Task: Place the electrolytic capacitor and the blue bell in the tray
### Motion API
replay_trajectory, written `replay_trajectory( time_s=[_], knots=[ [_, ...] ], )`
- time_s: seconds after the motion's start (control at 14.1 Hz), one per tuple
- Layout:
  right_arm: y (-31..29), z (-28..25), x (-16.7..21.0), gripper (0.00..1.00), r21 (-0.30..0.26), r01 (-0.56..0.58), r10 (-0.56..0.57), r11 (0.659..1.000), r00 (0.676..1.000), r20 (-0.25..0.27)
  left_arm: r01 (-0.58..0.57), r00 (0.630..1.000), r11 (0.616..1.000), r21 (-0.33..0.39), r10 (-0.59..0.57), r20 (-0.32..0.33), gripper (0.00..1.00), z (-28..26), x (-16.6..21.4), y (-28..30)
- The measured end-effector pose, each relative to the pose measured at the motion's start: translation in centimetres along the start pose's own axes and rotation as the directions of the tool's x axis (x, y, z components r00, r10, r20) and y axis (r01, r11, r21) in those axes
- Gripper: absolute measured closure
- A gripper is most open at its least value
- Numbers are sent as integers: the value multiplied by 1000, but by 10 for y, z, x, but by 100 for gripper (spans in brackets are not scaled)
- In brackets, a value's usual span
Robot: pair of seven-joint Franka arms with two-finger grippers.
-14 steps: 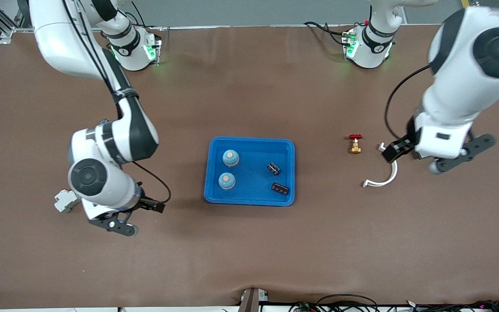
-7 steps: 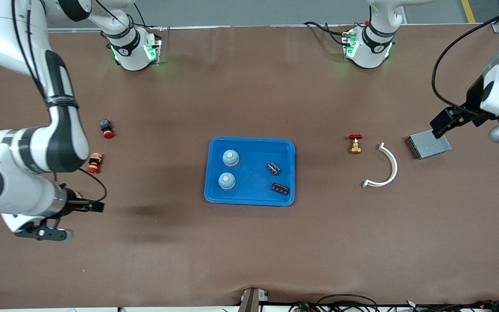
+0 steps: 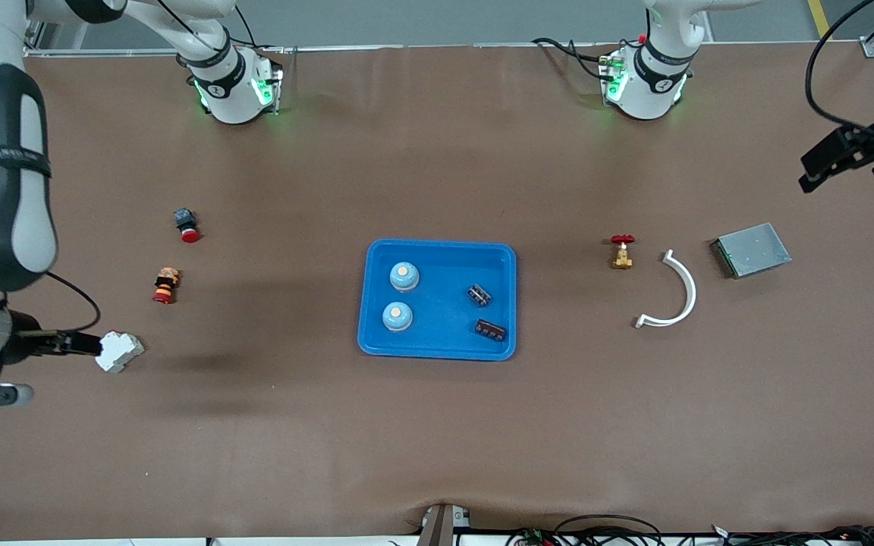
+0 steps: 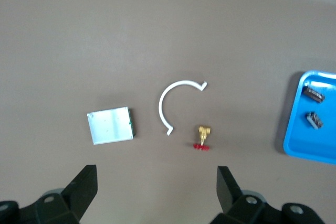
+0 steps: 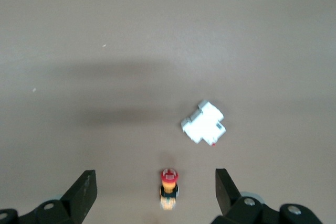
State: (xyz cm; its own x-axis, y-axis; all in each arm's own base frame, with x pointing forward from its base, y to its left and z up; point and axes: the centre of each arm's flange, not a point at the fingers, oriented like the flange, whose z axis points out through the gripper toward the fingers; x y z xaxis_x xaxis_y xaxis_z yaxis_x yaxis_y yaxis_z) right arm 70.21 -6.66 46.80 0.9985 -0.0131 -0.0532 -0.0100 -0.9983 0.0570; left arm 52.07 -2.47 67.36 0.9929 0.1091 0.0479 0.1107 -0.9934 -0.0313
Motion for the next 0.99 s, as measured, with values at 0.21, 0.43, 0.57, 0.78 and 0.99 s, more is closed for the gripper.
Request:
replay_trajectory(
  time_s=[0.21,0.43,0.57,0.78,0.99],
  knots=[
    [-2,-71,-38,0,6,0,0,1000,1000,5,-3,1000,1000,0,3,6,0,-6,-13,-2],
    [-1,-116,-72,0,9,-3,3,1000,1000,7,-11,1000,1000,-7,11,5,0,-9,-19,1],
    [-2,-125,-88,0,10,-3,3,1000,1000,1,-20,1000,1000,-13,21,13,0,-7,-21,5],
    [-4,-127,-111,0,9,-1,1,1000,1000,-28,-30,999,999,-11,30,32,0,-3,-23,9],
    [-6,-122,-136,0,8,2,-1,1000,999,-54,-30,999,999,-11,31,38,0,-1,-22,10]
  ],
)
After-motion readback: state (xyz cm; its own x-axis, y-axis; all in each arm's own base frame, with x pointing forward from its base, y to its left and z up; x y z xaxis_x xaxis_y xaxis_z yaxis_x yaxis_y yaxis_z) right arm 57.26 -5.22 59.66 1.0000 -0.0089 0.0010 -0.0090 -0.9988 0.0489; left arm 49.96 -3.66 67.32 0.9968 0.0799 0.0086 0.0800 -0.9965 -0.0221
